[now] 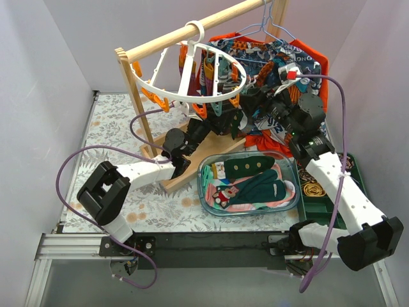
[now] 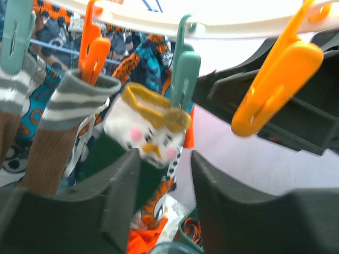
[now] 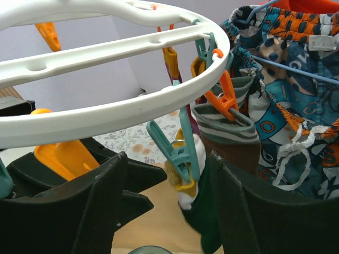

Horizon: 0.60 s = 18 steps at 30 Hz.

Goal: Clip the socks to the hanger
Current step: Clamp the sock onto the hanger.

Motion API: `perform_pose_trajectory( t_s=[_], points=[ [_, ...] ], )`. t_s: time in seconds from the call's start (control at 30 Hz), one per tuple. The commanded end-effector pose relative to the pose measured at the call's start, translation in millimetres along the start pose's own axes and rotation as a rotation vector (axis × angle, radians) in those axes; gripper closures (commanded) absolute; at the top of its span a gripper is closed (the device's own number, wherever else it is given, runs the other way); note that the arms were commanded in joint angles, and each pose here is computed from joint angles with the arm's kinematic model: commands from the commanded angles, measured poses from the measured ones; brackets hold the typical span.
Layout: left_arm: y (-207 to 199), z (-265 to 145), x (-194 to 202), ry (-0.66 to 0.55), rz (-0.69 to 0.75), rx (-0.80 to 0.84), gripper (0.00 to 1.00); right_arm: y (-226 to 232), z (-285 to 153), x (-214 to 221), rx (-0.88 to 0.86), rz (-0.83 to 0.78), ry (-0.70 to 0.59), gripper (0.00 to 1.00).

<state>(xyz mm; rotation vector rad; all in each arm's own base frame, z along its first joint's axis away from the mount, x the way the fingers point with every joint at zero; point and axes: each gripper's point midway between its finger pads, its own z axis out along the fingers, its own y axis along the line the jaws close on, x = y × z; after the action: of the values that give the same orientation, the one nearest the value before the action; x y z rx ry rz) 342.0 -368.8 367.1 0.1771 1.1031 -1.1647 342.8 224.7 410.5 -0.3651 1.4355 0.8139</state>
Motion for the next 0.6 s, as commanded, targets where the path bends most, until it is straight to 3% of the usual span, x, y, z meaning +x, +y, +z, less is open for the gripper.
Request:
perform_pose_trajectory(
  t_s=[0.0, 0.37, 0.57],
  points=[
    [-12, -9, -24, -0.017, 0.019, 0.010, 0.51, -5, -17, -9, 0.049, -0.060, -0.017, 0.29],
    [-12, -53, -20, 0.088, -0.003, -0.061, 0.34, 10, -67, -17, 0.075, -0.127, 0.049, 0.31],
    [0, -79, -19, 0.205, 0.009, -0.211, 0.27, 39, -72, -40, -0.042, -0.143, 0.046, 0.32]
  ],
)
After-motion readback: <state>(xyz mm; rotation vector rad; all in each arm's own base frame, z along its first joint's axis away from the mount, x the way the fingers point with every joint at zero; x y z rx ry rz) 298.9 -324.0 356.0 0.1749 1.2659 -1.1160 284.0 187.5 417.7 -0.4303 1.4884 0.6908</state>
